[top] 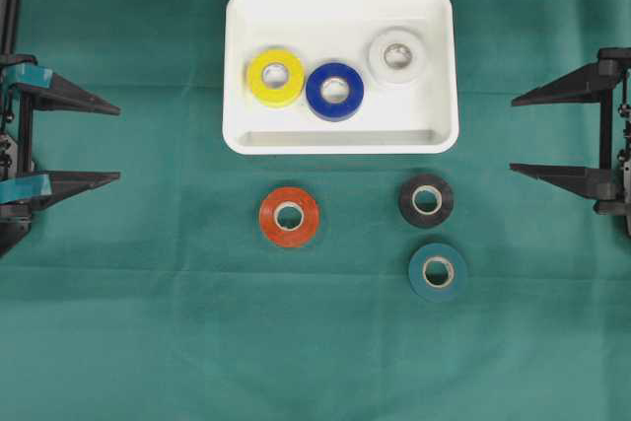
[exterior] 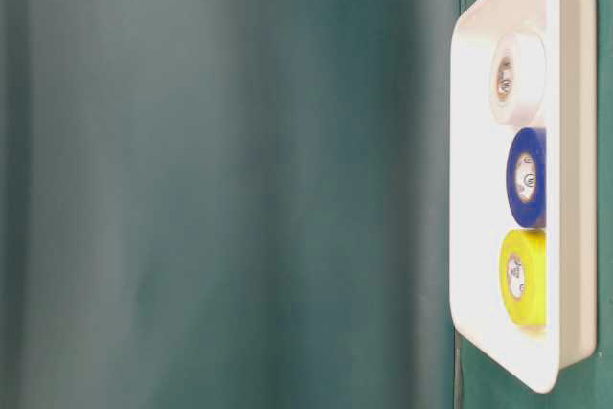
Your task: Pick up the tape from a random location and place it into the white case.
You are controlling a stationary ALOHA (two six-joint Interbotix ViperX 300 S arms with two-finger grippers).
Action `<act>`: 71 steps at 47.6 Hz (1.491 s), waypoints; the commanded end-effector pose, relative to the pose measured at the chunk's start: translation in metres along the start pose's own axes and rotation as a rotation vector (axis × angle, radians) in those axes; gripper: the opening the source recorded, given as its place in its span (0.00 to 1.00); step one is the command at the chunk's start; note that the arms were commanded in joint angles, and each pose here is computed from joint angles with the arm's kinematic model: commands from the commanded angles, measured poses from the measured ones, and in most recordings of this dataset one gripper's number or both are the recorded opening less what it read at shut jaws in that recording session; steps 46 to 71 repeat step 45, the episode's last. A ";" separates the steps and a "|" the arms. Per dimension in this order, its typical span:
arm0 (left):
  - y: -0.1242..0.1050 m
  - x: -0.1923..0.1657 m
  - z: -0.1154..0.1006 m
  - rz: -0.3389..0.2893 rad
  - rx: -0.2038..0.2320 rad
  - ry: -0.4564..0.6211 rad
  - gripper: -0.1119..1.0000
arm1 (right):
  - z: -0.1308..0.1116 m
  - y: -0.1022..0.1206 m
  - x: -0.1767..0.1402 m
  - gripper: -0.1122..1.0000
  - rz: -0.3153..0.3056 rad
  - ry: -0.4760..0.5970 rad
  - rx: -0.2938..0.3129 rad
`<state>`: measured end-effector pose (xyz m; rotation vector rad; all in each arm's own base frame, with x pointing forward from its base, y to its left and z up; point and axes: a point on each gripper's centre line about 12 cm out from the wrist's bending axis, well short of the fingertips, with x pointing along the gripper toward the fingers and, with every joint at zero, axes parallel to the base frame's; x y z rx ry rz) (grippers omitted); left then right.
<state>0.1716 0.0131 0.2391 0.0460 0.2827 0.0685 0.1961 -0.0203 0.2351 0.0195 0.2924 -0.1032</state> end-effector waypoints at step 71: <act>0.000 0.000 0.002 -0.002 -0.006 0.005 0.98 | 0.004 0.000 0.001 0.86 -0.001 -0.006 0.002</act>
